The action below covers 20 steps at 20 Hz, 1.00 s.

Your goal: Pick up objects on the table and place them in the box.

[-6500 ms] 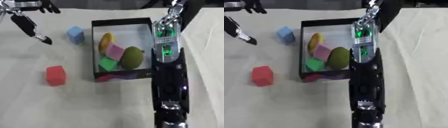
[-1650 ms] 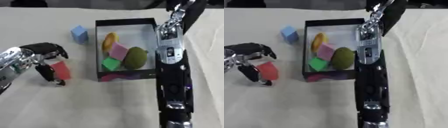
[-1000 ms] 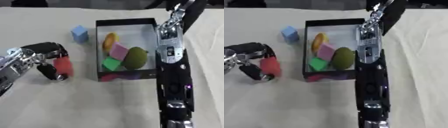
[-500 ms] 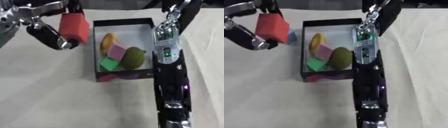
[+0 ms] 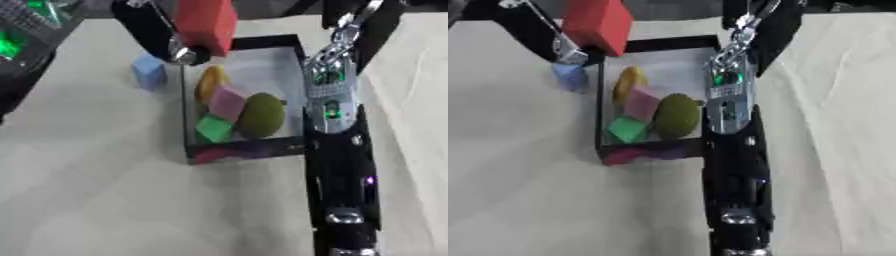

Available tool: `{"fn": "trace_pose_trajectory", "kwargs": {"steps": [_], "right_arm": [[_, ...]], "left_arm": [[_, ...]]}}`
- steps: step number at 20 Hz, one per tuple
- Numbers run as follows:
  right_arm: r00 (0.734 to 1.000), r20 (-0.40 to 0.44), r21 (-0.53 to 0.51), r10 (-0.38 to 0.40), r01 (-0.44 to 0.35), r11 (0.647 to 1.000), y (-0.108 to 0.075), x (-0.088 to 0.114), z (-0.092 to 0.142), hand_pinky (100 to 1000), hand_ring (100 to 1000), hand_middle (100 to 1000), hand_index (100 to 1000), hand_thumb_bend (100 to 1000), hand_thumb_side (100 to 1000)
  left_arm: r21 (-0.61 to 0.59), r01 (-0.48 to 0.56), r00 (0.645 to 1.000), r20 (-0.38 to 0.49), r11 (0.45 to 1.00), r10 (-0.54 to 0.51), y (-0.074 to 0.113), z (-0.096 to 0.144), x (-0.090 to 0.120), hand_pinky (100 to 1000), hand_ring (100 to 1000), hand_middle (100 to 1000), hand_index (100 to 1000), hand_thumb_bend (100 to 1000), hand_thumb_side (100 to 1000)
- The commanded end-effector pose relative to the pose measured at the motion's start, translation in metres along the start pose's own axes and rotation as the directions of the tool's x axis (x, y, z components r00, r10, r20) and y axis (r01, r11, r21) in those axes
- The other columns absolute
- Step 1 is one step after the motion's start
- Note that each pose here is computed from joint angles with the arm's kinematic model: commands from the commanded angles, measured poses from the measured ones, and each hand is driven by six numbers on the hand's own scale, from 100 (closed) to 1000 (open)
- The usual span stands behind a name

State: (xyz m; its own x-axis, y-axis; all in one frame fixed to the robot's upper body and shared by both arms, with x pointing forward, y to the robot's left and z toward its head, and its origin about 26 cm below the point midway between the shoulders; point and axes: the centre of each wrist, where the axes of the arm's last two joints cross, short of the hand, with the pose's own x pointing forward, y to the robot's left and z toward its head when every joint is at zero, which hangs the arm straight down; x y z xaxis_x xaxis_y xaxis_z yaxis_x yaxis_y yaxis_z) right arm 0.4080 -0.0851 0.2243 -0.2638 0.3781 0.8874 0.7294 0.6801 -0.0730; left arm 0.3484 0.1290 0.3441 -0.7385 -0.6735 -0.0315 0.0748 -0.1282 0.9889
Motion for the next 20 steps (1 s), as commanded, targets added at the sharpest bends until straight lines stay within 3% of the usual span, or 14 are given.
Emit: {"fn": "trace_pose_trajectory", "kwargs": {"steps": [1, 7, 12, 15, 18, 20], "right_arm": [[0.999, 0.031, 0.0, -0.033, 0.033, 0.999, -0.001, 0.013, 0.003, 828, 733, 743, 818, 100, 717], [0.998, 0.035, 0.012, -0.048, 0.047, 0.999, 0.0, 0.016, 0.006, 828, 731, 741, 818, 100, 721], [0.998, 0.032, 0.009, -0.05, 0.05, 0.999, -0.001, 0.014, 0.005, 828, 730, 741, 818, 100, 727], [0.998, 0.03, 0.009, -0.054, 0.054, 0.998, -0.001, 0.015, 0.005, 828, 730, 741, 818, 100, 725], [0.998, 0.032, 0.009, -0.056, 0.056, 0.998, -0.001, 0.016, 0.005, 828, 730, 741, 818, 100, 725], [0.998, 0.031, 0.009, -0.056, 0.056, 0.998, 0.0, 0.016, 0.005, 828, 730, 741, 818, 100, 725]], "left_arm": [[-0.018, 0.028, 1.0, -0.013, 0.999, -0.028, -0.002, -0.018, -0.009, 727, 710, 643, 671, 169, 100], [-0.068, 0.082, 0.994, -0.063, 0.994, -0.086, -0.032, -0.055, -0.036, 754, 733, 674, 694, 244, 164], [-0.101, 0.111, 0.988, -0.094, 0.989, -0.121, -0.061, -0.065, -0.058, 759, 739, 689, 703, 284, 193], [-0.113, 0.119, 0.986, -0.106, 0.986, -0.131, -0.073, -0.068, -0.068, 768, 750, 707, 718, 389, 296], [-0.14, 0.109, 0.986, -0.112, 0.984, -0.125, -0.083, -0.07, -0.077, 807, 808, 780, 832, 622, 454], [-0.16, 0.101, 0.987, -0.105, 0.982, -0.119, -0.085, -0.07, -0.08, 846, 857, 825, 896, 738, 496]]}}
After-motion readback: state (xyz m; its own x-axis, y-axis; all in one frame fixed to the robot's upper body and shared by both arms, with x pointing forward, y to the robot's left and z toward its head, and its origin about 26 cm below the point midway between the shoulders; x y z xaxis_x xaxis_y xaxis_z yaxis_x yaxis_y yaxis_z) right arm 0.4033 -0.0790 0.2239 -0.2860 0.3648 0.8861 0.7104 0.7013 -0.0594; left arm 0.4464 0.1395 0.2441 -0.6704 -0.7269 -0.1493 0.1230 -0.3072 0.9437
